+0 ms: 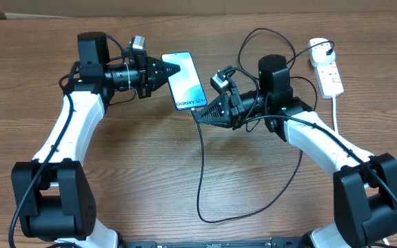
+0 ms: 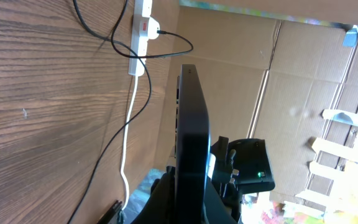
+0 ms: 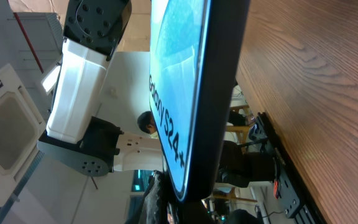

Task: Plug charger to phone and switch on socket
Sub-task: 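Push the plug into the phone's port, pressing the phone toward the right gripper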

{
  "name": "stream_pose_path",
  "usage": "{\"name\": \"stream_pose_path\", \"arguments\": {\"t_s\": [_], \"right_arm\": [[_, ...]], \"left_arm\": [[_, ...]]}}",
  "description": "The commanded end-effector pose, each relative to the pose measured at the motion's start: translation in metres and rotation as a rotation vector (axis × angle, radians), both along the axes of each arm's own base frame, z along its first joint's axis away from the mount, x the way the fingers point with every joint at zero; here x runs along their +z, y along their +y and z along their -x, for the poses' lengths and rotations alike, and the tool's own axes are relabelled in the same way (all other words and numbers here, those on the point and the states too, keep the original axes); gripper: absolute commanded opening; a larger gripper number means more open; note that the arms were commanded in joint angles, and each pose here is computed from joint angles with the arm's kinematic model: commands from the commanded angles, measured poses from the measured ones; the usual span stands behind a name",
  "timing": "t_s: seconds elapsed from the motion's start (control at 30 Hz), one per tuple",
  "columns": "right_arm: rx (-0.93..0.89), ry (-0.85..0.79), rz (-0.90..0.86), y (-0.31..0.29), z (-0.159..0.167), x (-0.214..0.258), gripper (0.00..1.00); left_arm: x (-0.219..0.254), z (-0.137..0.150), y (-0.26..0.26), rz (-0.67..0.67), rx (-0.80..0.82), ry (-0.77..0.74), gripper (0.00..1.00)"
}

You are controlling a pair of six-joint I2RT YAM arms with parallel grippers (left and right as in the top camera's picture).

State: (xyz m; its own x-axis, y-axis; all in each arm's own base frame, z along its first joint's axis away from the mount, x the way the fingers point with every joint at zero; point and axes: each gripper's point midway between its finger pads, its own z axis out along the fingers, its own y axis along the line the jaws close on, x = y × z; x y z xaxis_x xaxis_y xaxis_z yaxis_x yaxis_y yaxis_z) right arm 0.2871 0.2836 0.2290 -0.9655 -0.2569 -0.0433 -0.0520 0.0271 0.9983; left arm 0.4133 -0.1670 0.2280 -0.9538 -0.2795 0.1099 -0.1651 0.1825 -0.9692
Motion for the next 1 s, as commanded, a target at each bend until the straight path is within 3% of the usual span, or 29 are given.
{"name": "stream_pose_path", "arguments": {"t_s": [0.0,0.97], "right_arm": [[-0.005,-0.048,-0.013,0.0006,-0.0001,0.0136,0.04],[-0.028,-0.050,-0.004,0.0009,-0.0042,0.0121,0.04]], "left_arm": [[0.0106,0.0067,-0.0053,0.039,-0.046,-0.003,0.04],[0.0128,0.0112,-0.0085,0.052,-0.074,-0.013,0.04]]}}
